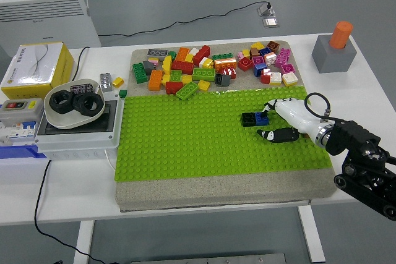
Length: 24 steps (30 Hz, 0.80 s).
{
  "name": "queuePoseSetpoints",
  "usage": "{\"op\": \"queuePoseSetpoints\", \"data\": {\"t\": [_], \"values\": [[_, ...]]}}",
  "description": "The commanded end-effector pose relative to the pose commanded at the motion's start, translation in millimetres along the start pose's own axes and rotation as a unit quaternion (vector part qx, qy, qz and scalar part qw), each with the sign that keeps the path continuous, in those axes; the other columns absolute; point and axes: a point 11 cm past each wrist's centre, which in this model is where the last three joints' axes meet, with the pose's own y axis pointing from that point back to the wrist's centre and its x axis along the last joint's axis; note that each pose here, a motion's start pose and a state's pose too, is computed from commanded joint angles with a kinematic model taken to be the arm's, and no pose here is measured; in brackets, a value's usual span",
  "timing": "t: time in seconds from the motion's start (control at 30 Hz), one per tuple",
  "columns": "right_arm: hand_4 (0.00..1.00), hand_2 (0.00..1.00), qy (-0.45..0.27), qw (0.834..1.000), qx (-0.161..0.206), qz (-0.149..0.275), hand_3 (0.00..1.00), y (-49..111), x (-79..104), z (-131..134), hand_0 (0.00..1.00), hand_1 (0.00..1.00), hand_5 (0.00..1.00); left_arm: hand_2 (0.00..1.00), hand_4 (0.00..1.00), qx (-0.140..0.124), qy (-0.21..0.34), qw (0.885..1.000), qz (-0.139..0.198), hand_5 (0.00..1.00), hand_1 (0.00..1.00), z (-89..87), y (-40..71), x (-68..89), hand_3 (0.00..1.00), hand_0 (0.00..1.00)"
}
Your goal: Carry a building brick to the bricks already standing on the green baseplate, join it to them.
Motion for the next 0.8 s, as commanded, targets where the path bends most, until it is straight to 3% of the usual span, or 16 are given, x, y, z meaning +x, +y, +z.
{"op": "queuePoseSetpoints", "data": {"t": [0.23, 0.57, 0.6, 0.77, 0.8], "values": [[0.708, 0.883, -0.01, 1.0, 0.002, 0.008, 0.658, 0.7, 3.0, 0.1, 0.888, 0.885, 0.583, 0.703, 0.83, 0.0, 0.001, 1.0, 0.0, 0.998, 0.731, -0.2, 0.0, -0.2, 0.82, 0.735], [0.703, 0.88, -0.078, 0.993, 0.02, 0.085, 0.673, 11.2, 35.9, 4.6, 0.888, 0.884, 0.553, 0.702, 0.83, 0.002, 0.002, 1.0, 0.0, 0.998, 0.732, -1.5, -0.3, -0.7, 0.819, 0.735], [0.733, 0.872, -0.083, 0.992, 0.018, 0.096, 0.679, 14.5, 40.6, 7.7, 0.882, 0.882, 0.358, 0.703, 0.829, 0.002, 0.002, 1.0, 0.0, 0.998, 0.731, -1.8, -0.3, -0.9, 0.819, 0.735], [0.733, 0.872, -0.04, 0.993, -0.027, 0.108, 0.679, 37.9, 62.2, 35.1, 0.882, 0.882, 0.358, 0.703, 0.829, 0.003, 0.005, 1.0, 0.0, 0.998, 0.731, -3.0, -0.6, -1.8, 0.819, 0.735], [0.756, 0.872, -0.033, 0.993, -0.032, 0.107, 0.684, 40.1, 64.7, 37.5, 0.893, 0.887, 0.239, 0.703, 0.83, 0.003, 0.006, 1.0, 0.0, 0.998, 0.731, -3.0, -0.6, -1.7, 0.819, 0.735]]}}
